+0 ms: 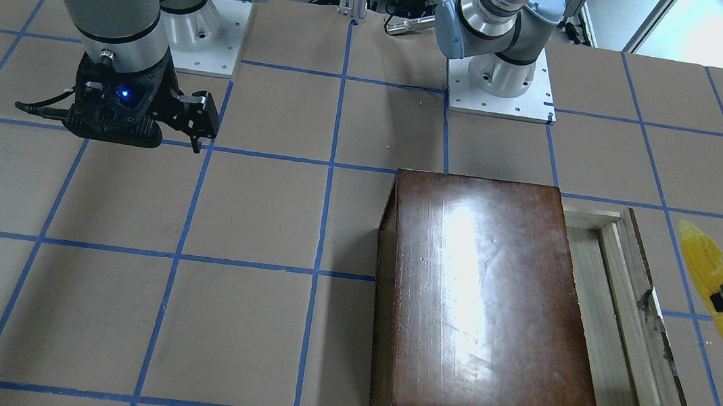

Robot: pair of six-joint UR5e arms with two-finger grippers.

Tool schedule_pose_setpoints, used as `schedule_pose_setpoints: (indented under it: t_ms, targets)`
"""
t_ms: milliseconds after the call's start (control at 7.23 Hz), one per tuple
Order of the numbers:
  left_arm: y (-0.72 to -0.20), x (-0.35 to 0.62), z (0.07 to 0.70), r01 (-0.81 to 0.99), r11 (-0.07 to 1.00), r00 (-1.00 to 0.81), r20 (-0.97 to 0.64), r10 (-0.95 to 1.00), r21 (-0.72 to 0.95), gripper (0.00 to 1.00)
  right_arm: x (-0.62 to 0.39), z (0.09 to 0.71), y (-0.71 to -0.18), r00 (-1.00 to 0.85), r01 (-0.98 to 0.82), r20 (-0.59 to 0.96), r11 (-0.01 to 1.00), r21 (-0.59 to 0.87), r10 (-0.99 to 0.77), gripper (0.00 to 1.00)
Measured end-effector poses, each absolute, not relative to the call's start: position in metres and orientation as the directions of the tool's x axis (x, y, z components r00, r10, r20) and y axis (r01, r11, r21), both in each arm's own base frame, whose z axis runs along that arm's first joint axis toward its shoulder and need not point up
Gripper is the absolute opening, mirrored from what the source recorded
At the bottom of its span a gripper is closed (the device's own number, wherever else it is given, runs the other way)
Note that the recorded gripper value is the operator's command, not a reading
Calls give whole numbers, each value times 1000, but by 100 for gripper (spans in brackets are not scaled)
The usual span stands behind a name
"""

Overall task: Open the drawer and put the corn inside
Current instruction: 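Lift the corn cob with the left gripper and carry it over the drawer, then lower the corn cob into the open drawer and open the left gripper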

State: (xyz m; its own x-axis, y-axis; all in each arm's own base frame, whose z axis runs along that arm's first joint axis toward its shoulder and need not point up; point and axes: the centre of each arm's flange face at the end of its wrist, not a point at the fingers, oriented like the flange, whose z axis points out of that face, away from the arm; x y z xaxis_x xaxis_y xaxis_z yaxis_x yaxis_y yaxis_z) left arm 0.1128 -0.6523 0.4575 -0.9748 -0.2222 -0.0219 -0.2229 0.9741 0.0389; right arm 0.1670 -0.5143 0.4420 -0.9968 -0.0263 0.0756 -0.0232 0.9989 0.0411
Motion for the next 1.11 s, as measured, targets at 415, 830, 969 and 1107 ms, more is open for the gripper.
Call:
schedule_pose_setpoints:
  t_ms: [415,830,969,1107]
  targets:
    - [-655,75,413,-163,980,-986,20,-167,112,4,167,442,-514,-997,-23,75,999,41,-26,100]
    - [-663,76,366,-116,985,-992,33,-121,126,20,167,442,-514,-997,-23,75,999,41,-26,100]
    - [-663,76,352,-107,986,-993,41,-113,131,33,167,442,-514,-997,-23,75,999,41,-26,100]
    - [-663,74,343,-104,985,-992,55,-112,138,51,167,442,-514,-997,-23,75,999,41,-26,100]
